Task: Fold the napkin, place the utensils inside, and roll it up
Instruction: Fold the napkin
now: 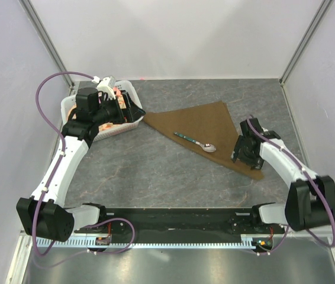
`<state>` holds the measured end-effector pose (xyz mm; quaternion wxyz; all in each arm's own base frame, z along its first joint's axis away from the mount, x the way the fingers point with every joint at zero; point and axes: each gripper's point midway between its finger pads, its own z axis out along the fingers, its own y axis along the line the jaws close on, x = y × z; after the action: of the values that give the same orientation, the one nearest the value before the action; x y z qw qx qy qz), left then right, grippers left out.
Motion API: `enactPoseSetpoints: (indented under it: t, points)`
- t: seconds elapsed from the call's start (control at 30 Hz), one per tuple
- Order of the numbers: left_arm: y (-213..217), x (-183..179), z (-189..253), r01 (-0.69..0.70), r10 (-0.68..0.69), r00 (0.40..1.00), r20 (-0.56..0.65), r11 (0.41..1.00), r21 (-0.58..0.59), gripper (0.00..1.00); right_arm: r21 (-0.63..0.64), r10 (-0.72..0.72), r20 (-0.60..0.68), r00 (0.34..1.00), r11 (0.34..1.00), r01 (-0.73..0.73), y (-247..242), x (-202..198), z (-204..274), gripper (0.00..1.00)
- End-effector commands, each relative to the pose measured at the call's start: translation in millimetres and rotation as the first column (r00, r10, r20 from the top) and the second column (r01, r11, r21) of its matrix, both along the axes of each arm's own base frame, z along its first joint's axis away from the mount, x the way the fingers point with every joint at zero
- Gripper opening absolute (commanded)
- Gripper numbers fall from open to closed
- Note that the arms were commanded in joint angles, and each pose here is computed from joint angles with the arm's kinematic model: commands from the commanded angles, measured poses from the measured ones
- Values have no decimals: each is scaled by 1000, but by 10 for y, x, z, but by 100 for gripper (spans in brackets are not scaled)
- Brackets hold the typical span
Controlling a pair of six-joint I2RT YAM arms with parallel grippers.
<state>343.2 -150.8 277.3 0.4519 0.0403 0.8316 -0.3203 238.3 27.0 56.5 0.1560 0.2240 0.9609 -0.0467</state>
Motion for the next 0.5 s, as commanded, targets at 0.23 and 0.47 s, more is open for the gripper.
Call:
enactPoseSetpoints:
  t: [0.23, 0.47]
  points:
    - [-67, -1, 56, 20, -20, 1000, 7, 999, -48, 100, 217, -181, 70, 981, 963, 162, 14, -301, 124, 80]
    - [-69, -18, 92, 24, -23, 1000, 17, 998, -51, 100, 340, -453, 24, 891, 842, 418, -390, -557, -49, 90]
